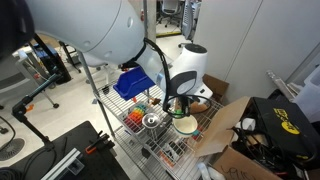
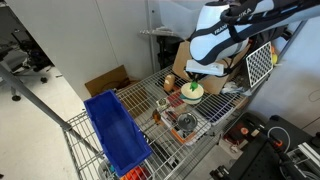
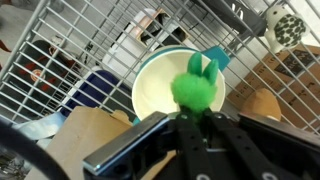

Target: Pick up the green toy and put it in the bowl.

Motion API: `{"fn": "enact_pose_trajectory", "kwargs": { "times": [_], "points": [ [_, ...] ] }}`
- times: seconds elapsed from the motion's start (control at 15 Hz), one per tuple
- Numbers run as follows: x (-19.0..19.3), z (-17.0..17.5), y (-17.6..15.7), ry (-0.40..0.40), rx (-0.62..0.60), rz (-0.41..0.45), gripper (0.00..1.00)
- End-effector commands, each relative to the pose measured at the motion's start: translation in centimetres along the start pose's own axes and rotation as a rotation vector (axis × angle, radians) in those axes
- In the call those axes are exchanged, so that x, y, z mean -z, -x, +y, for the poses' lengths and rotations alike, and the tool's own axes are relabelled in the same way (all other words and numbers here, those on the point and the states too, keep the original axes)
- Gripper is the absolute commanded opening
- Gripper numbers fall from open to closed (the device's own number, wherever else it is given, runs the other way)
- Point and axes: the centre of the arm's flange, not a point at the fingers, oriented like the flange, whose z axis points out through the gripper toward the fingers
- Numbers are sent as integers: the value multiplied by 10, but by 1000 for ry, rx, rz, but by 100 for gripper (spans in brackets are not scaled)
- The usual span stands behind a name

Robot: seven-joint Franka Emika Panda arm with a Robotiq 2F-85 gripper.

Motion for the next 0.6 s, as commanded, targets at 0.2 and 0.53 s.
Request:
{"fn": "enact_pose_trajectory", "kwargs": {
  "times": [0.2, 0.53],
  "points": [
    [-38, -31, -40, 29, -74, 19, 3],
    [-80, -36, -42, 90, -96, -5, 3]
  ]
}}
